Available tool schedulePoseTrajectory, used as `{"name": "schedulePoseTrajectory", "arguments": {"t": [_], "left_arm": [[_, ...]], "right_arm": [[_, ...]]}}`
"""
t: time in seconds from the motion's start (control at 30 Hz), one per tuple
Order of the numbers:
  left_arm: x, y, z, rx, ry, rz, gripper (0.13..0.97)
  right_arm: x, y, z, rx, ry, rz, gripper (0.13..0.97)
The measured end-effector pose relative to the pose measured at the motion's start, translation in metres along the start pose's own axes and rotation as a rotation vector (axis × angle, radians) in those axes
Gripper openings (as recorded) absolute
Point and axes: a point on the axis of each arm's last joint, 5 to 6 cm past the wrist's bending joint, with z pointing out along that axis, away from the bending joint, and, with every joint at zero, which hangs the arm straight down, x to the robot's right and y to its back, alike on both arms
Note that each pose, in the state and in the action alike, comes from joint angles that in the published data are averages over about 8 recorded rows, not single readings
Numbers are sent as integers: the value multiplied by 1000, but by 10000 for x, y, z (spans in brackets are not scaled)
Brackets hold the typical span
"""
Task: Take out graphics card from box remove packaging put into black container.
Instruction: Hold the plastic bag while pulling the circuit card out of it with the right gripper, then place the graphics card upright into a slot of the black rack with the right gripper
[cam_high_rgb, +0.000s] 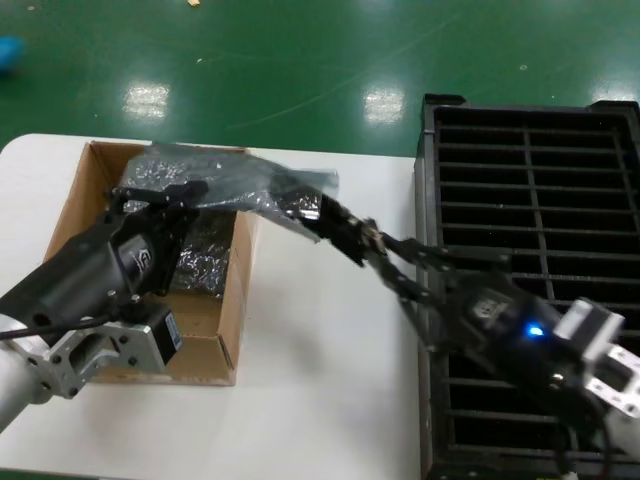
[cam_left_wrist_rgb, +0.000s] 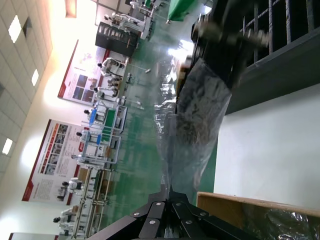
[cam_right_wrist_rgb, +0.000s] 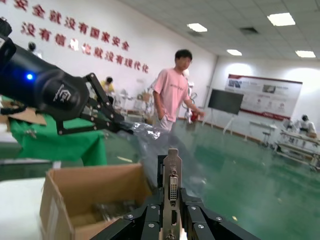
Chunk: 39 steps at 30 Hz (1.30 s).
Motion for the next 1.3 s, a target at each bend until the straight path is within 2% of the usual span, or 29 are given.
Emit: {"name": "schedulePoseTrajectory", "arguments": {"t": [0.33, 0.6, 0.77, 1.3], "left_arm": [[0, 0, 0, 0, 0, 0, 140], [0, 0, 0, 0, 0, 0, 140], [0, 0, 0, 0, 0, 0, 140], [0, 0, 0, 0, 0, 0, 140]], "right_arm": [[123, -201, -658, -87, 101, -28, 186], [158, -144, -994, -180, 200, -34, 186], [160, -97, -1067, -209, 225, -32, 186], [153, -108, -1042, -216, 221, -43, 186]]}}
